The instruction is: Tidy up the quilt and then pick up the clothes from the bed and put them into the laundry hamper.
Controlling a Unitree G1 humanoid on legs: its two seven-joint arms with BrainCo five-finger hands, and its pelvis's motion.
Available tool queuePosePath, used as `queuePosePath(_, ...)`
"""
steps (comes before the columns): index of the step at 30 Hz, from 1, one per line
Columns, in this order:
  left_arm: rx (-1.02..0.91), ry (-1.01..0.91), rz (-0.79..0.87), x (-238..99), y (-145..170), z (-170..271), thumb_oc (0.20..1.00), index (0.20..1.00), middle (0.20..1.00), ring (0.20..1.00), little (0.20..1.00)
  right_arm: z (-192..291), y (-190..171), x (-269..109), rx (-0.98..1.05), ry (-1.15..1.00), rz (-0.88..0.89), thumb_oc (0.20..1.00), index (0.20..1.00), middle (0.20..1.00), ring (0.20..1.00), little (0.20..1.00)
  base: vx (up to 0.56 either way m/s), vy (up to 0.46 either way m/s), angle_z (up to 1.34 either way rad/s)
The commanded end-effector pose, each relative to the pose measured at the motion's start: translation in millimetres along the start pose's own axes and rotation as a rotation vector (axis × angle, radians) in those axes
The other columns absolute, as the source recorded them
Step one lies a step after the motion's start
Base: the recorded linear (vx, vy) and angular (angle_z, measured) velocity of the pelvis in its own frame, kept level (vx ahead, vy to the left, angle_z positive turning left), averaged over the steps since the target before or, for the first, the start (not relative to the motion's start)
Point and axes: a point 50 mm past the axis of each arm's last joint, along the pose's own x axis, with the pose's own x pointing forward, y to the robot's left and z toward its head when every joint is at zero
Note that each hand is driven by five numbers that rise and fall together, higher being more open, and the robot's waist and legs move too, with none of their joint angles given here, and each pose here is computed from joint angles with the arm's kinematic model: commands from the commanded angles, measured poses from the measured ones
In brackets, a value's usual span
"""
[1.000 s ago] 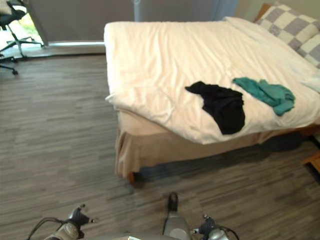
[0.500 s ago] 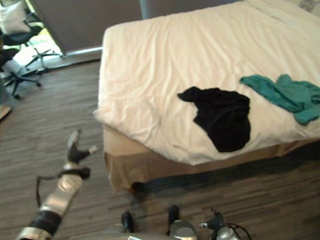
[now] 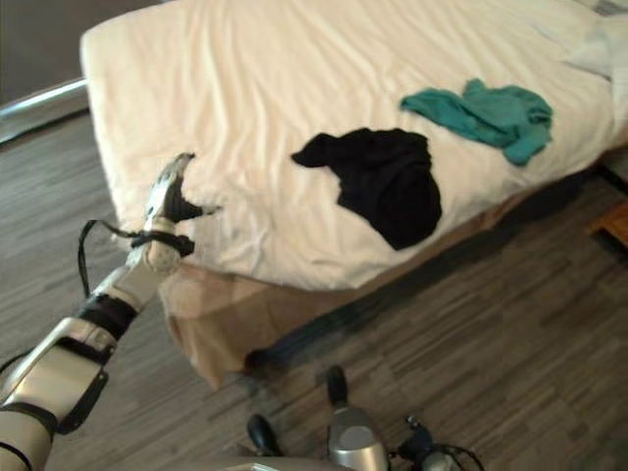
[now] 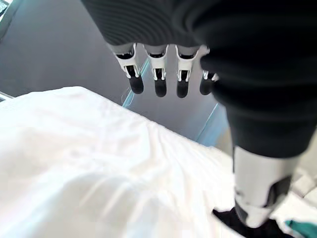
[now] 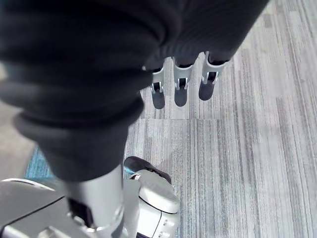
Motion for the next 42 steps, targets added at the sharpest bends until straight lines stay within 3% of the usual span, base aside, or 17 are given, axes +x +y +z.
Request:
queuePosePath(1, 0.039, 0.021, 0.051, 16.3, 22.7, 4.1, 0.674, 0.674, 0.674, 0.674, 0.674, 6.0, 1.5, 1.3, -0.052, -0.020, -0.008, 1.000, 1.000, 1.000, 1.000, 1.000, -0.06, 0.003, -0.27)
queuePosePath(2, 0.064, 0.033, 0.031, 16.4, 19.5, 2.0, 0.238, 0.238, 0.238, 0.238, 0.238, 7.9, -0.1, 2.0, -0.051, -0.024, -0.012, 1.000, 1.000, 1.000, 1.000, 1.000, -0.04, 0.010, -0.13)
queuePosePath(9, 0.156, 0.302, -0.229, -33.2, -35.8, -69.4, 0.200, 0.200, 0.200, 0.200, 0.200, 14.6, -7.6, 4.3, -0.018, -0.039, -0.038, 1.000, 1.000, 1.000, 1.000, 1.000, 0.00, 0.006, 0.00)
queuePosePath(12, 0.150, 0.419, -0.307, -72.8, -50.4, -107.8, 0.200, 0.200, 0.200, 0.200, 0.200, 55.7, -33.3, 1.9, -0.007, -0.239, -0.105, 1.000, 1.000, 1.000, 1.000, 1.000, 0.04, 0.043, -0.02)
queuePosePath(13, 0.138, 0.466, -0.318, -87.8, -52.4, -121.1, 0.335, 0.335, 0.335, 0.335, 0.335, 72.3, -45.3, -4.3, 0.006, -0.337, -0.131, 1.000, 1.000, 1.000, 1.000, 1.000, 0.02, 0.034, -0.03)
queuePosePath(14, 0.126, 0.507, -0.328, -101.5, -54.4, -131.9, 0.592, 0.592, 0.592, 0.592, 0.592, 89.6, -55.3, -13.1, 0.010, -0.442, -0.150, 1.000, 1.000, 1.000, 1.000, 1.000, 0.03, 0.044, -0.02)
queuePosePath(15, 0.110, 0.562, -0.345, -120.4, -59.2, -144.3, 1.000, 1.000, 1.000, 1.000, 1.000, 104.9, -65.3, -24.0, 0.017, -0.544, -0.169, 1.000, 1.000, 1.000, 1.000, 1.000, 0.03, 0.036, 0.06)
queuePosePath(18, 0.008, 0.797, -0.427, -203.7, -84.5, -179.5, 1.000, 1.000, 1.000, 1.000, 1.000, 161.9, -93.2, -65.5, -0.008, -0.888, -0.223, 1.000, 1.000, 1.000, 1.000, 1.000, 0.05, 0.029, 0.13)
queuePosePath(19, 0.007, 0.798, -0.427, -203.9, -84.4, -179.6, 1.000, 1.000, 1.000, 1.000, 1.000, 162.0, -93.2, -65.6, -0.009, -0.888, -0.223, 1.000, 1.000, 1.000, 1.000, 1.000, 0.03, 0.018, 0.12)
queuePosePath(20, -0.067, 0.890, -0.420, -228.4, -91.1, -185.9, 1.000, 1.000, 1.000, 1.000, 1.000, 179.7, -97.1, -77.9, -0.029, -0.980, -0.227, 0.652, 0.652, 0.652, 0.652, 0.652, 0.02, -0.005, 0.25)
queuePosePath(21, -0.128, 0.964, -0.411, -246.5, -94.9, -190.2, 1.000, 1.000, 1.000, 1.000, 1.000, 191.7, -98.8, -88.2, -0.038, -1.047, -0.219, 0.200, 0.200, 0.200, 0.200, 0.200, 0.05, -0.006, 0.20)
queuePosePath(24, -0.308, 1.203, -0.387, -310.2, -109.9, -195.5, 1.000, 1.000, 1.000, 1.000, 1.000, 250.7, -95.7, -122.6, -0.125, -1.283, -0.168, 0.200, 0.200, 0.200, 0.200, 0.200, 0.04, -0.015, 0.23)
queuePosePath(29, -0.342, 1.276, -0.448, -339.7, -126.8, -186.2, 1.000, 1.000, 1.000, 1.000, 1.000, 347.4, -88.9, -177.1, -0.235, -1.540, -0.206, 0.200, 0.200, 0.200, 0.200, 0.200, -0.07, -0.038, 0.54)
queuePosePath(33, -0.323, 1.181, -0.478, -318.1, -130.8, -180.5, 1.000, 1.000, 1.000, 1.000, 1.000, 408.8, -104.7, -216.4, -0.287, -1.605, -0.305, 0.200, 0.200, 0.200, 0.200, 0.200, -0.17, -0.035, 0.76)
queuePosePath(38, -0.329, 1.062, -0.488, -287.5, -135.6, -170.2, 1.000, 1.000, 1.000, 1.000, 1.000, 431.1, -96.2, -220.1, -0.262, -1.574, -0.281, 0.200, 0.200, 0.200, 0.200, 0.200, -0.09, -0.006, 0.39)
queuePosePath(39, -0.336, 0.901, -0.526, -251.9, -148.5, -146.4, 1.000, 1.000, 1.000, 1.000, 1.000, 432.8, -74.1, -191.1, -0.245, -1.439, -0.218, 0.200, 0.200, 0.200, 0.200, 0.200, -0.10, -0.022, 0.18)
queuePosePath(42, -0.345, 0.777, -0.562, -224.6, -160.4, -121.4, 1.000, 1.000, 1.000, 1.000, 1.000, 414.7, -32.8, -155.8, -0.319, -1.308, -0.109, 0.200, 0.200, 0.200, 0.200, 0.200, -0.07, -0.007, 0.28)
